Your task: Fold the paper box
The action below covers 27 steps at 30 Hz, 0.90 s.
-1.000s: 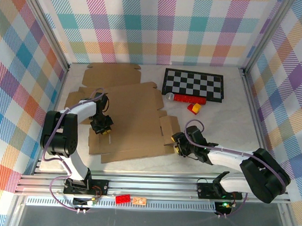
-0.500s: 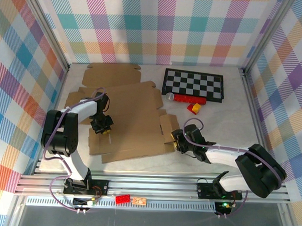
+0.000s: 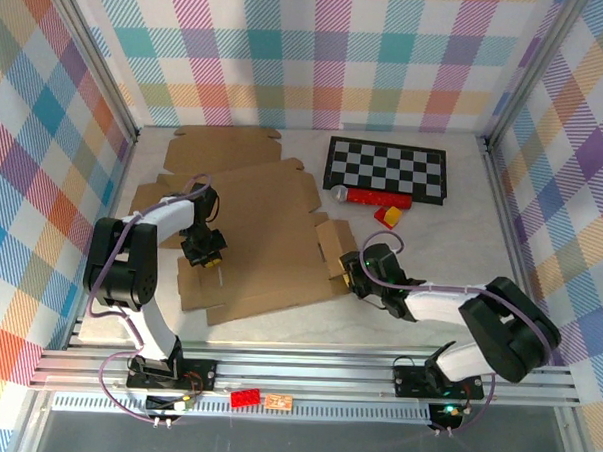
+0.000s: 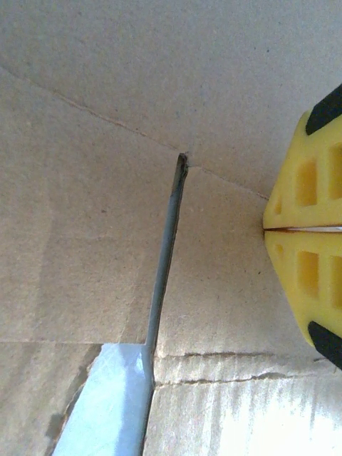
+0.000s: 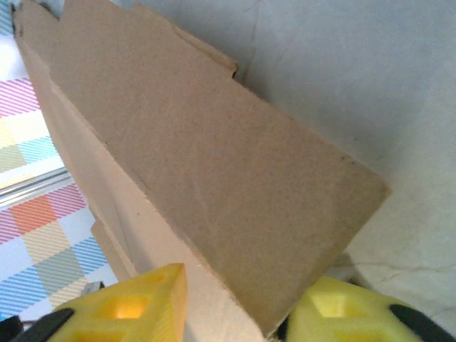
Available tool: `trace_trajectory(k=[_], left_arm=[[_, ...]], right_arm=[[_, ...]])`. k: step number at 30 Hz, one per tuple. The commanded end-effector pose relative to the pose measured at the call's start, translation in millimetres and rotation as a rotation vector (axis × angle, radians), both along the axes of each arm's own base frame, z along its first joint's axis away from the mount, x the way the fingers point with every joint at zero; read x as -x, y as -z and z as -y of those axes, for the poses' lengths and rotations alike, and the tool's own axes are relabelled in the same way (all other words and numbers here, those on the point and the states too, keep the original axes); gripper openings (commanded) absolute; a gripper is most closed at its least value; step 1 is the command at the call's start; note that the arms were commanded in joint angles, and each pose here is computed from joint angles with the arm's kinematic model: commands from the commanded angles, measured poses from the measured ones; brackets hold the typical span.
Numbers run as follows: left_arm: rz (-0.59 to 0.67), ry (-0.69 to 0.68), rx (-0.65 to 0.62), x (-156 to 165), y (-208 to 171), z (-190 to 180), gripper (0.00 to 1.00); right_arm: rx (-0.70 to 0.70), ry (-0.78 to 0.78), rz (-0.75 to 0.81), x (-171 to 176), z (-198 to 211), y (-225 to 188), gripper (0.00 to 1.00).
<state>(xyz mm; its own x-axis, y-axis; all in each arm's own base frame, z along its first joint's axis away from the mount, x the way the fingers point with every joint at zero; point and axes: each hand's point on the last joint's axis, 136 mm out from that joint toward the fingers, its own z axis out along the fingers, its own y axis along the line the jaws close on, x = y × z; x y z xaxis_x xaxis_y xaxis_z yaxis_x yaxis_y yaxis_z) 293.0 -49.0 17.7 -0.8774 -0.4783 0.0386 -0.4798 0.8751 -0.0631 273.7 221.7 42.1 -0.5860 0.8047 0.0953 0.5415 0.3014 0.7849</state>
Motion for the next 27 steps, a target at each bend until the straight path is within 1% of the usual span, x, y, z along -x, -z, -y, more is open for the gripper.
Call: trace_trajectory(k=[1,5,6,9,10,14,15,20,22,25,27], left_arm=[[-0.043,0.027,-0.040,5.5,15.4,-4.4,0.07],[-0.030,0.022,-0.040,2.4,9.5,-4.3,0.07],[-0.021,0.020,-0.041,0.7,5.7,-4.0,0.08],[0.033,0.009,-0.050,-7.2,-16.0,-2.7,0.20],[0.065,0.005,-0.058,-11.3,-27.9,-2.1,0.24],[0.222,-0.045,-0.071,-25.4,-84.0,6.6,0.40],[0.255,-0.063,-0.070,-27.3,-96.4,9.0,0.42],[0.411,-0.170,-0.023,-26.2,-163.2,14.0,0.45],[0.461,-0.182,-0.014,-21.7,-186.5,12.7,0.50],[0.503,-0.189,-0.022,-8.9,-212.2,6.0,0.54],[0.512,-0.181,-0.024,0.5,-223.3,3.4,0.54]], right_arm=[[-0.018,0.000,0.038,-9.0,-5.1,-7.3,0.30],[0.008,-0.010,0.041,-12.1,-6.4,-17.6,0.15],[0.011,-0.010,0.039,-12.8,-6.5,-20.8,0.11],[0.012,0.001,0.012,-13.2,-7.3,-31.7,0.01],[0.006,0.011,-0.002,-13.7,-7.7,-36.4,0.00],[-0.026,0.038,-0.041,-19.1,-15.9,-63.7,0.00],[-0.032,0.042,-0.047,-20.7,-18.2,-70.5,0.00],[-0.072,0.095,-0.063,-33.6,-25.3,-109.8,0.00],[-0.092,0.119,-0.061,-40.6,-27.3,-124.3,0.00],[-0.129,0.123,-0.070,-51.8,-35.5,-143.9,0.00],[-0.138,0.128,-0.094,-56.6,-38.9,-153.2,0.00]])
